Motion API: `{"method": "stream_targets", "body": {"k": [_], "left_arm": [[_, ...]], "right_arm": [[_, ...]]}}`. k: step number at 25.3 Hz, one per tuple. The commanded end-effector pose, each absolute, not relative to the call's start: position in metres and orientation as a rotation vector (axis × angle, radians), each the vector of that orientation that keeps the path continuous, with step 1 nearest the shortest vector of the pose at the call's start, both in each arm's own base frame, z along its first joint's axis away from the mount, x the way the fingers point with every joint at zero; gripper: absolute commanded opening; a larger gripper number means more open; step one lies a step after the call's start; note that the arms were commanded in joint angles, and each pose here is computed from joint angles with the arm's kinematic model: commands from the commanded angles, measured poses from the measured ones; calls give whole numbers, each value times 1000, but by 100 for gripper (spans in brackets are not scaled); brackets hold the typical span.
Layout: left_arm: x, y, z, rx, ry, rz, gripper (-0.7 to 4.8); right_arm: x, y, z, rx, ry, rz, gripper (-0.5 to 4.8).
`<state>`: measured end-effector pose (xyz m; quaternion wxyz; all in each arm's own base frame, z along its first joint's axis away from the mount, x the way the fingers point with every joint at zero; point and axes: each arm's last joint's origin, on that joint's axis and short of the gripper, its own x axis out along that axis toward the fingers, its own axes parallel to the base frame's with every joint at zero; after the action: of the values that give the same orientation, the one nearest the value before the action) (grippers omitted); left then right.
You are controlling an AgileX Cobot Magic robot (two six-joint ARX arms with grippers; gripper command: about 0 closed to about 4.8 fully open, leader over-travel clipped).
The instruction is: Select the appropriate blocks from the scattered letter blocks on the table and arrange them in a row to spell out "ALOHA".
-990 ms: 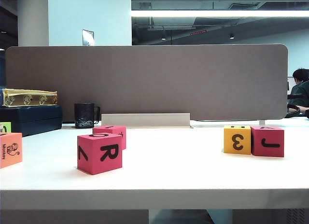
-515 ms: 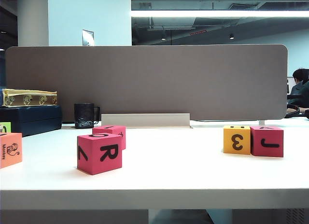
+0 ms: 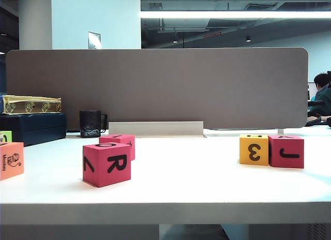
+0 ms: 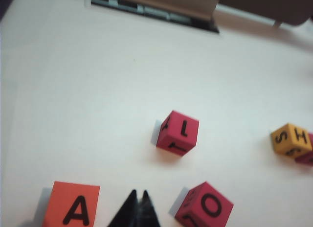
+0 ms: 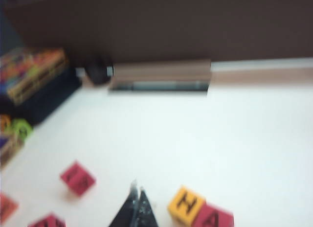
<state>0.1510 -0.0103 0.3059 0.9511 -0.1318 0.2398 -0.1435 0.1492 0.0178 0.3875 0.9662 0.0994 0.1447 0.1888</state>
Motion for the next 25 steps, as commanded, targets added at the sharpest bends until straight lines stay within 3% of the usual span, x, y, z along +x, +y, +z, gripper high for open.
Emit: {"method": "stream_targets", "body": {"k": [1, 10, 21, 25], "left_arm": [[160, -18, 305, -198, 582, -345, -6], [181, -56, 301, -71, 721, -480, -6], [185, -60, 298, -46, 746, -495, -6], [185, -57, 296, -61, 773, -385, -6]], "right_arm": [[159, 26, 393, 162, 436, 405, -4], [173, 62, 383, 93, 617, 579, -4], [159, 87, 380, -11, 656, 652, -4], [162, 83, 380, -63, 643, 488, -4]]}}
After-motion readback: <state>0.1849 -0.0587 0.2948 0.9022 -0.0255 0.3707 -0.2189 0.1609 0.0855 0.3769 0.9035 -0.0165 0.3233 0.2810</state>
